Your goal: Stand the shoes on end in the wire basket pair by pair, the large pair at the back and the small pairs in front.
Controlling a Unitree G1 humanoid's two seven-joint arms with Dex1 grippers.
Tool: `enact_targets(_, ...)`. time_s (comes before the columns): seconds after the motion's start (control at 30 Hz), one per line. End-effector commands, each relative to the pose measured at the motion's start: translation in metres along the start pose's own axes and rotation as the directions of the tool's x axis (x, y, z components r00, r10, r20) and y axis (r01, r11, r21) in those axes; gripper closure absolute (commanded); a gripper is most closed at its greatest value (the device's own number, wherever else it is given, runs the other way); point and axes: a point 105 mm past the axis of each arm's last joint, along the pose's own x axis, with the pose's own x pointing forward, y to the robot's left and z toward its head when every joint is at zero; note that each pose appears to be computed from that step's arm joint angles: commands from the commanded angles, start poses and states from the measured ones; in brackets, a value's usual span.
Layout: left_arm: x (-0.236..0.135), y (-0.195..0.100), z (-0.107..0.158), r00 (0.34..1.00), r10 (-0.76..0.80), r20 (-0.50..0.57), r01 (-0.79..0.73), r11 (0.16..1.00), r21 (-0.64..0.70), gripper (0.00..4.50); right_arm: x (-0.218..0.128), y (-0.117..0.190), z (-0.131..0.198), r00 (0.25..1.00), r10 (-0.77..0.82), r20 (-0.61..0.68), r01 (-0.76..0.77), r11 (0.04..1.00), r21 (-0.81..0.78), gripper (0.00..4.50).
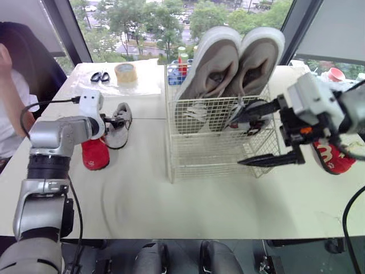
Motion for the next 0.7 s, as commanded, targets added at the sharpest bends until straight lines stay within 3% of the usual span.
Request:
enact_targets(0.03, 0.010, -0.004, 0.017, 0.998, -0.023, 0.058, 0.021, 0.999, 0.036, 0.00, 0.002, 0.005, 0.010, 0.999, -0.030, 0.039, 0.031, 0.999, -0.025, 0.02)
enact_targets(0.17, 0.027, -0.005, 0.017, 0.997, -0.032, 0.064, 0.029, 0.998, 0.047, 0.00, 0.008, 0.005, 0.008, 0.997, -0.063, 0.054, 0.063, 0.998, 0.002, 0.02)
enact_targets(0.2, 0.030, -0.006, 0.017, 0.997, -0.033, 0.067, 0.030, 0.998, 0.050, 0.25, 0.009, 0.004, 0.008, 0.996, -0.073, 0.057, 0.073, 0.997, 0.010, 0.01)
enact_targets(0.27, 0.034, -0.006, 0.017, 0.997, -0.033, 0.072, 0.029, 0.998, 0.060, 0.93, 0.009, 0.004, 0.007, 0.994, -0.089, 0.060, 0.088, 0.996, 0.022, 0.00)
enact_targets(0.5, 0.028, -0.013, 0.032, 0.991, -0.073, 0.108, 0.067, 0.996, 0.054, 4.23, 0.006, 0.001, 0.006, 0.989, -0.139, 0.055, 0.137, 0.990, 0.044, 0.00)
enact_targets(0.53, 0.026, -0.014, 0.034, 0.991, -0.076, 0.109, 0.071, 0.996, 0.051, 4.39, 0.006, 0.000, 0.006, 0.988, -0.144, 0.055, 0.142, 0.989, 0.046, 0.00)
enact_targets(0.7, 0.007, -0.012, 0.047, 0.985, -0.058, 0.160, 0.050, 0.997, 0.057, 4.40, 0.005, -0.004, 0.005, 0.985, -0.160, 0.056, 0.158, 0.986, 0.049, 0.00)
